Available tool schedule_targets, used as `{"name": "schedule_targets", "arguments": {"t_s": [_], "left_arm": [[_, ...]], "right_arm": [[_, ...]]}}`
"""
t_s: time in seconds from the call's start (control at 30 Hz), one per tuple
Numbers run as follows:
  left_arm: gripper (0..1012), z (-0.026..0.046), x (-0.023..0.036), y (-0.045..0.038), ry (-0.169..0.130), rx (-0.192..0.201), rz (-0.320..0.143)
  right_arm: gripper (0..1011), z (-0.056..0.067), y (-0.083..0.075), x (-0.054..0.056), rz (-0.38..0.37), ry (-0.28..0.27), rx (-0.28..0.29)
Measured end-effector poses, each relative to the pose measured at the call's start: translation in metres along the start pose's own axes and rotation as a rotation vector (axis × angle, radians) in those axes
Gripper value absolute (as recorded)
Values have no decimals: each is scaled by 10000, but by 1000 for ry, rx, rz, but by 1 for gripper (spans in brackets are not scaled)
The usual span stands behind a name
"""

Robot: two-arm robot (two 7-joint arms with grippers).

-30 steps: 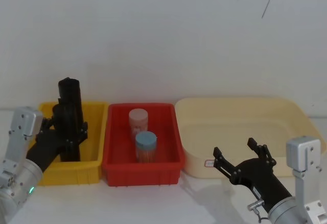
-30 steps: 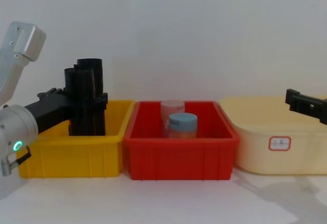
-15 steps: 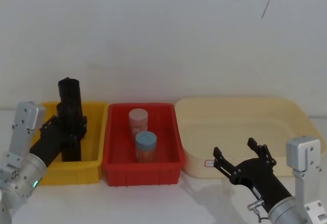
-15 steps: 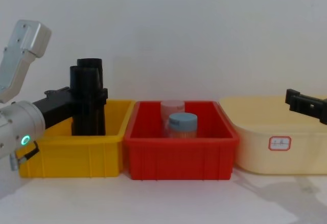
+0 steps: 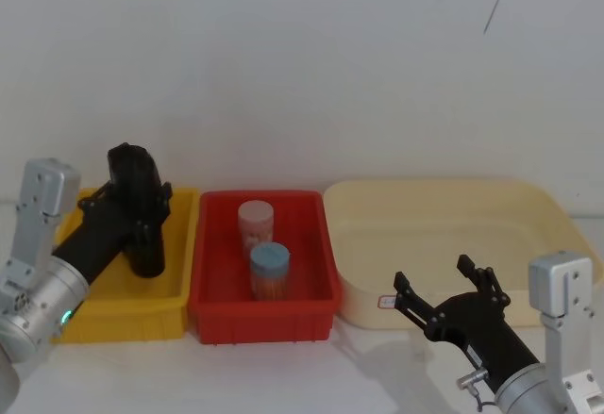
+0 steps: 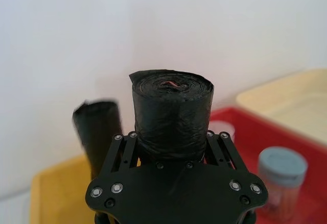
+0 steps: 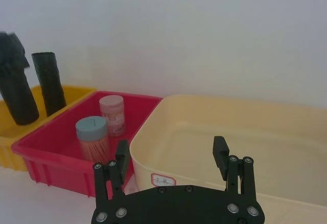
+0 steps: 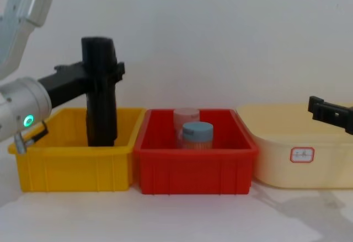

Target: Pick up the garbage bag with the one hand and transfer it to the other hand.

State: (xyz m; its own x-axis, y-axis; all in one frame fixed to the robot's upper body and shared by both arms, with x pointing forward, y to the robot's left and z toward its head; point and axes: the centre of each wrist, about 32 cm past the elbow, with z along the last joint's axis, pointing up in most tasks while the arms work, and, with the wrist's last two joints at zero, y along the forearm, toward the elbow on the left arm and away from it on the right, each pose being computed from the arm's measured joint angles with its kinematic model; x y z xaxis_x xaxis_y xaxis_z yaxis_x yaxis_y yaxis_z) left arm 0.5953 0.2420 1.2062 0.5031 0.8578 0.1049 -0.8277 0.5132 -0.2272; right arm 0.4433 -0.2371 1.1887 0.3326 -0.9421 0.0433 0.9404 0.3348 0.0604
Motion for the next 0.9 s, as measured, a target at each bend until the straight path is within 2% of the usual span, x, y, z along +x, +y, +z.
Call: {"name": "schedule_targets", "arguments": {"t_s": [0.03,0.1,0.23,0.33,0.43,0.7,0.9], "left_arm": [[504,0,0,0,0,0,0],[504,87,-7,-21,0,-33,-32],[504,170,-18,-45,2,-65,-65],[504,268,-31,-85,11,-105,-114],[504,333,-48,-123,20,-133,-152],[504,447,-104,-237,55,-190,-258],[504,486,-162,-346,93,-220,-342]], "right_arm": [[1002,0,0,0,0,0,0],[1001,0,0,0,0,0,0],[1002,0,0,0,0,0,0],[1002,0,0,0,0,0,0],[1001,0,0,0,0,0,0],[1002,0,0,0,0,0,0],[1001,0,0,0,0,0,0]]}}
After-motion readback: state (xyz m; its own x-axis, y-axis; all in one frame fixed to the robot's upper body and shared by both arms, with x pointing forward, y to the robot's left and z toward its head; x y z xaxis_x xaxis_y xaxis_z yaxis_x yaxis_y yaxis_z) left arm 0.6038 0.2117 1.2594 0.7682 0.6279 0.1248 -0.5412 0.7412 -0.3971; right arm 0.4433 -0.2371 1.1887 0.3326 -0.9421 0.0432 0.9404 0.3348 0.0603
